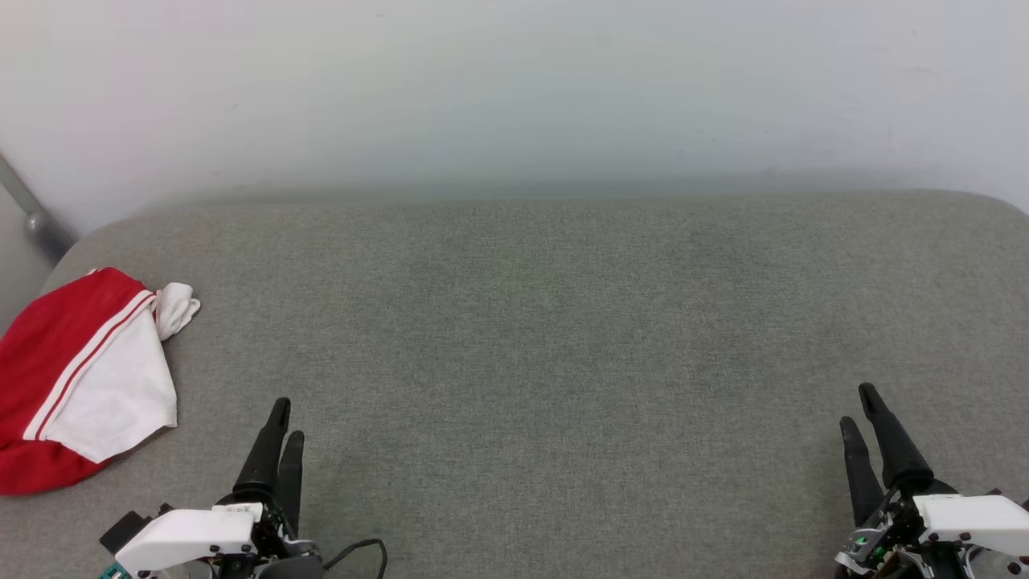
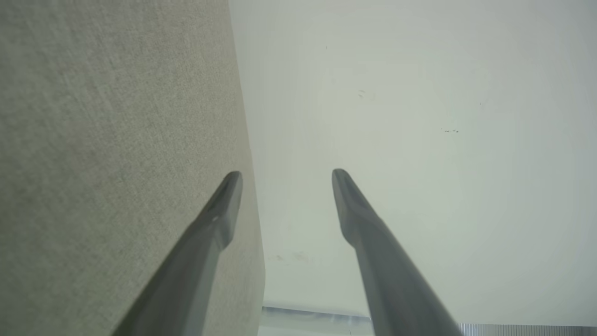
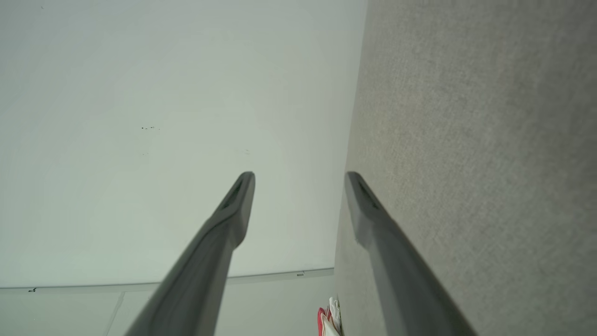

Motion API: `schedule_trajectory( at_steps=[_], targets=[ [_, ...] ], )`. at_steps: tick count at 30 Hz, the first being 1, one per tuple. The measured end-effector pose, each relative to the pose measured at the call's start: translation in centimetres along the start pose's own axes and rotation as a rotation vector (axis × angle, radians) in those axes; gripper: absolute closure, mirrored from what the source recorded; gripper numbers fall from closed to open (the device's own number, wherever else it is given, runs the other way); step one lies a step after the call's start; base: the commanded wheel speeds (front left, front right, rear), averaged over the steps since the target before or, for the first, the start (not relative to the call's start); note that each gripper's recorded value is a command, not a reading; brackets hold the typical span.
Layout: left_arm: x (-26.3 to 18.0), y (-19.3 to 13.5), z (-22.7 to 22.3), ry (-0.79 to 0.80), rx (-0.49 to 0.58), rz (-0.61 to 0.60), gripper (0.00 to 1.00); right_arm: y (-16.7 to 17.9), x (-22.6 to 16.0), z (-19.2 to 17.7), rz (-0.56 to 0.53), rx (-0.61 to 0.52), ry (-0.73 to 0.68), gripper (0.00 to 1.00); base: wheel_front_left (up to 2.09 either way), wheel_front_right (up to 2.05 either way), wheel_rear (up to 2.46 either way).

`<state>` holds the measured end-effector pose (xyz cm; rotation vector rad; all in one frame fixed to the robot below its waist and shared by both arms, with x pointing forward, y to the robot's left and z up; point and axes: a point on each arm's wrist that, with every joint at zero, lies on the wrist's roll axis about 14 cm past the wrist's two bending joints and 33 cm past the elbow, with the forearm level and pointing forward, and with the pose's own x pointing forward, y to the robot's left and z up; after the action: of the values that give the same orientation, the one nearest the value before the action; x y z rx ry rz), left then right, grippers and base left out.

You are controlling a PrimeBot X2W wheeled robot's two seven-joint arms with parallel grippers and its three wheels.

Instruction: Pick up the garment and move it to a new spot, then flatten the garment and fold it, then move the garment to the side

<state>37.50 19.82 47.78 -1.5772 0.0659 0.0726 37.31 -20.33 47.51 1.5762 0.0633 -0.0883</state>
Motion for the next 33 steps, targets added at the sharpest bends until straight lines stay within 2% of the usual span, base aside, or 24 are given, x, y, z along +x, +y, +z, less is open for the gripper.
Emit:
schedule_trajectory(
  at_steps=[4,11,33],
  targets=[
    [0.1,-0.6,0.1,-0.013,0.032,-0.016,0.00,-0.1,0.0,0.3,-0.003,-0.028,-0.017,0.00,0.00,0.00,0.00],
    [0.1,-1.2,0.4,-0.034,0.166,-0.012,0.00,0.2,-0.3,1.3,-0.001,-0.153,-0.057,0.00,0.00,0.00,0.00],
    [-0.2,-1.7,-1.4,-0.037,0.706,0.039,0.00,3.9,-0.9,-0.1,0.114,-0.713,-0.066,0.00,0.00,0.00,0.00]
  ],
)
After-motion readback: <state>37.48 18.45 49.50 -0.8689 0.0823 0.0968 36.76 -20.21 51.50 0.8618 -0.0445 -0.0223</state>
